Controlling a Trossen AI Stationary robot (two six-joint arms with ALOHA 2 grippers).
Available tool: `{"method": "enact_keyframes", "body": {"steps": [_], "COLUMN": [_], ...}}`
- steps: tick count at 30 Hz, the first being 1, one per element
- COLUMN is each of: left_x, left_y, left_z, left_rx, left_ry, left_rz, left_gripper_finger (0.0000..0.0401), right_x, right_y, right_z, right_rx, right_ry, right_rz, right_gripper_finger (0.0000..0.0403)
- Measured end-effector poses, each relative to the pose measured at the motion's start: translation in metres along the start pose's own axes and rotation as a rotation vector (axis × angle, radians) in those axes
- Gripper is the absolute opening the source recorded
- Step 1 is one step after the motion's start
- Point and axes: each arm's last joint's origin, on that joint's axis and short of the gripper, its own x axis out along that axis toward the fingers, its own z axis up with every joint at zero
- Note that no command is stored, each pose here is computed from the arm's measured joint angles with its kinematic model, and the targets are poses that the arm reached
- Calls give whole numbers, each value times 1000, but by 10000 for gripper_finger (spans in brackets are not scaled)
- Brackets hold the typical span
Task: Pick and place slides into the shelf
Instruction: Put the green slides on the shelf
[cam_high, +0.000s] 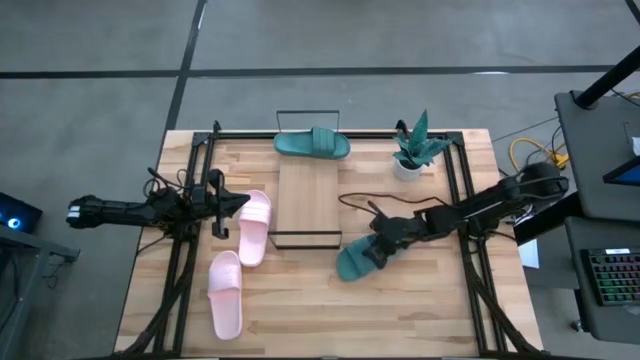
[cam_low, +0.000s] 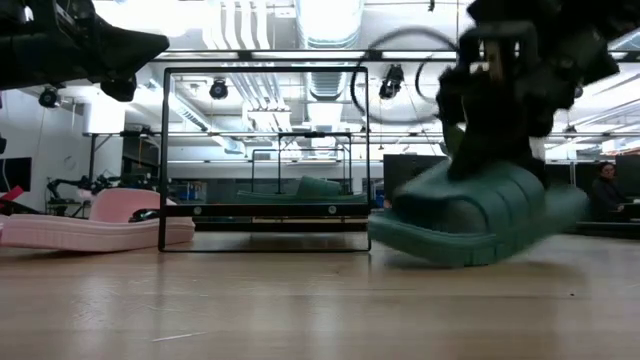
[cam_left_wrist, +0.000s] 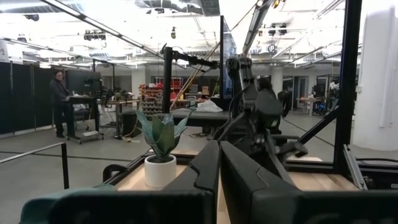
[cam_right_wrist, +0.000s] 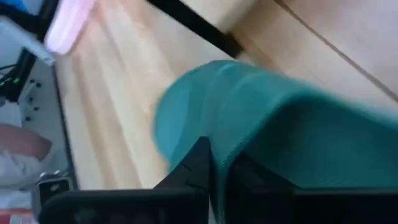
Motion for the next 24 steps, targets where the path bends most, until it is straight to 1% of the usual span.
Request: {"method": "enact_keyframes", "body": {"steps": [3,9,15,19,22,24], "left_x": [0,0,0,0,0,0], "left_y": [0,0,0,0,0,0], "left_z": [0,0,1,0,0,0], "left_rx": [0,-1,-1,-1,-1,-1], "left_ry": [-3,-5,-5,-3,-3,-5], "left_rz": [0,0,0,0,0,0], "left_gripper_finger": [0,0,0,0,0,0], "right_x": [-15,-56,-91,-101,-104,-104], "right_y": [11,38,71,89,96,98], "right_z": [7,19,25,27,30,31], "right_rx": [-41,-157,-346,-496,-545,-579], "right_ry": [-32,-142,-307,-426,-498,-521], "right_rz": [-18,-160,-298,-392,-457,-494], "right_gripper_finger": [12,12,12,12,12,12]}}
